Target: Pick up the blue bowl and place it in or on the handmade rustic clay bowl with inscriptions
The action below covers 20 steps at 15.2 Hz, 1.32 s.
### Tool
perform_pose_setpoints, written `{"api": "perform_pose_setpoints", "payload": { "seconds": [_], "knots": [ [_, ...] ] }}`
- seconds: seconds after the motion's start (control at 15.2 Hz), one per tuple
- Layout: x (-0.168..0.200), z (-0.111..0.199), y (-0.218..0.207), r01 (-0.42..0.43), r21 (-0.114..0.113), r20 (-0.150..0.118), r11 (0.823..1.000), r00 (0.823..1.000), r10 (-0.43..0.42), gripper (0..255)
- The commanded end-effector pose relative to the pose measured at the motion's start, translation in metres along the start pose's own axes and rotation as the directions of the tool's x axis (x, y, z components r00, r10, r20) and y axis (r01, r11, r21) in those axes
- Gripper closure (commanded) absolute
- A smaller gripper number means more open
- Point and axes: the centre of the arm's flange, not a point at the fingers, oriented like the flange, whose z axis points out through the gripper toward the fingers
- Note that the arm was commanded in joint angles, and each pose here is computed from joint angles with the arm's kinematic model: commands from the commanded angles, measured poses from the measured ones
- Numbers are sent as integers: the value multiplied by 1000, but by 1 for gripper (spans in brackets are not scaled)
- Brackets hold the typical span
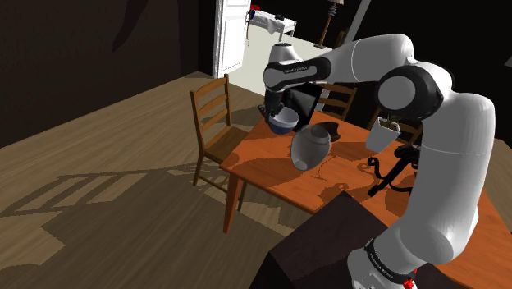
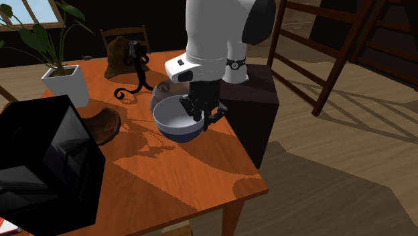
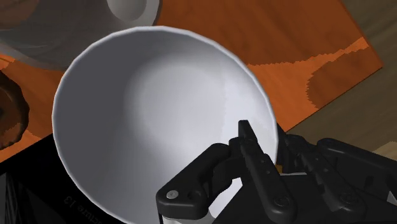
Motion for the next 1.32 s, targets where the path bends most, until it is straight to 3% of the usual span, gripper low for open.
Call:
{"api": "perform_pose_setpoints", "payload": {
  "seconds": [0.0, 1.25],
  "knots": [
    [0, -8, 1, 0, 0, 0, 1000, 1000, 0, 255],
    [2, -2, 251, 0, 0, 0, 1000, 1000, 0, 255]
  ]
}}
